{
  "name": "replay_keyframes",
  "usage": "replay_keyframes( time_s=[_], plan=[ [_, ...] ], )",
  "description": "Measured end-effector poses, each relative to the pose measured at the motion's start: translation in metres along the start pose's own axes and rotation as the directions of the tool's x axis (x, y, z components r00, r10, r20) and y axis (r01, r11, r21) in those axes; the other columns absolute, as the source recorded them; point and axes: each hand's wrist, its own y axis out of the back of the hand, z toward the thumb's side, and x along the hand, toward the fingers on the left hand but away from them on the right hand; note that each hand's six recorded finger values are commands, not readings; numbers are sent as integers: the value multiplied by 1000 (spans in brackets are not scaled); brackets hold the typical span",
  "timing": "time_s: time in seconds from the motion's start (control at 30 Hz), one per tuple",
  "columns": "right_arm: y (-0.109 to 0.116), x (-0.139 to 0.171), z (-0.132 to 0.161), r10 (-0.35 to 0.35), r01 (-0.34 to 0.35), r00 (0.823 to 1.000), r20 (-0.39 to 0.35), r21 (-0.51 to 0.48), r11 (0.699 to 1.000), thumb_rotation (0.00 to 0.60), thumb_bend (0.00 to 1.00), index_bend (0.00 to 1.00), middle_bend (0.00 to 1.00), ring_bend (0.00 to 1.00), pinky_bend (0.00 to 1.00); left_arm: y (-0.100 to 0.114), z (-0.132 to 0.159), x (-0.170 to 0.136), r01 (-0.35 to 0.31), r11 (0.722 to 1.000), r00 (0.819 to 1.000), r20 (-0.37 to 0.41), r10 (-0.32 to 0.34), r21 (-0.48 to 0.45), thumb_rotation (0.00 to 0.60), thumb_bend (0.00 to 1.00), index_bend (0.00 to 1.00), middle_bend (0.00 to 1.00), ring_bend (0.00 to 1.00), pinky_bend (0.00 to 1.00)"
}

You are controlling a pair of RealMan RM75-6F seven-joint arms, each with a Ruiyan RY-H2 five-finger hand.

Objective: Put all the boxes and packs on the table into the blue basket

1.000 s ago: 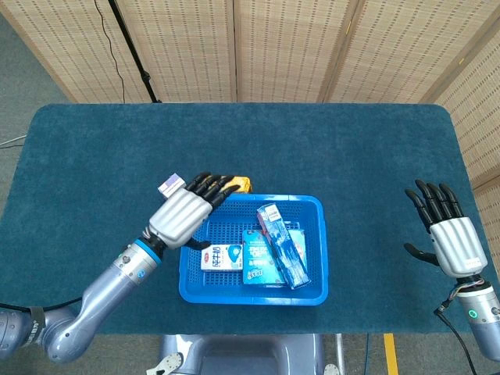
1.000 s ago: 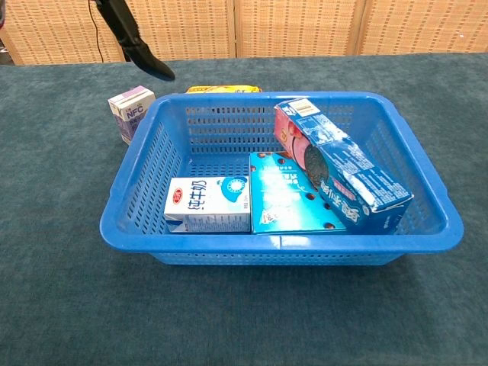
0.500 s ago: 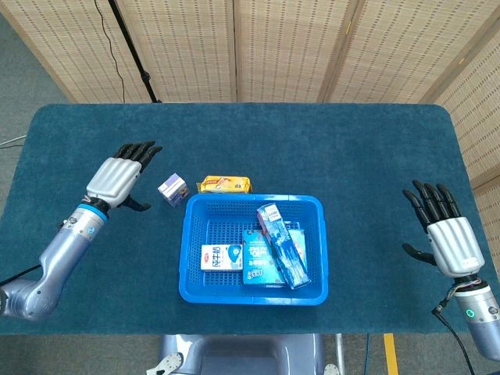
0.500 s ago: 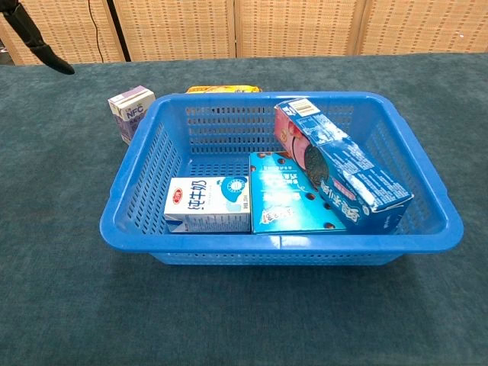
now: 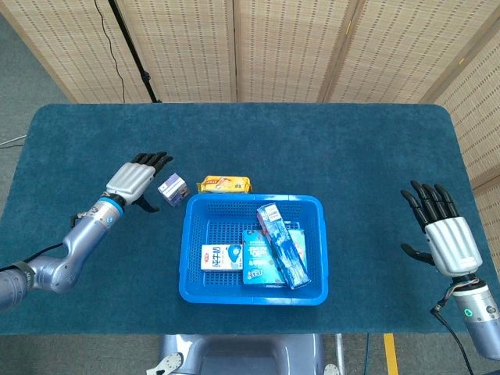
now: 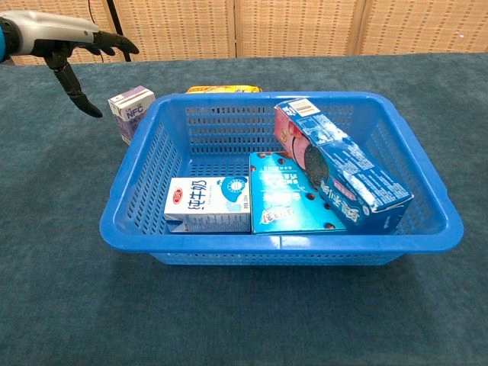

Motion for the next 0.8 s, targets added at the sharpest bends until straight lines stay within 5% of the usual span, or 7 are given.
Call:
replay_keyframes(
  time_s=[0.17, 0.33, 0.53, 0.67, 0.8],
  plan=[
    [0, 0, -2, -1, 1, 1000, 4, -2, 1000, 600, 0, 0, 0, 0, 0, -8, 8, 17, 27, 1000, 1000, -3, -27, 3, 600, 0, 0, 0, 0, 43],
    [-1, -1, -3, 5, -5, 1000, 6, -4, 1000, 600, 0, 0, 0, 0, 0, -15, 11, 28, 37, 999, 999, -19, -37, -6, 600, 23, 0, 0, 0, 196],
    [-1, -1, -2, 8, -8, 1000, 4, -8, 1000, 600, 0, 0, 0, 0, 0, -23, 13, 38, 39, 999, 998, -48, -40, -19, 600, 164, 0, 0, 7, 370],
    [-2, -1, -2, 10, -10, 1000, 3, -13, 1000, 600, 0, 0, 0, 0, 0, -24, 13, 41, 21, 999, 998, -63, -23, -28, 600, 306, 39, 37, 156, 479],
    [-2, -1, -2, 13, -13, 1000, 1, -14, 1000, 600, 0, 0, 0, 0, 0, -24, 14, 44, -11, 999, 997, -83, 8, -44, 600, 426, 239, 210, 316, 557]
  ],
)
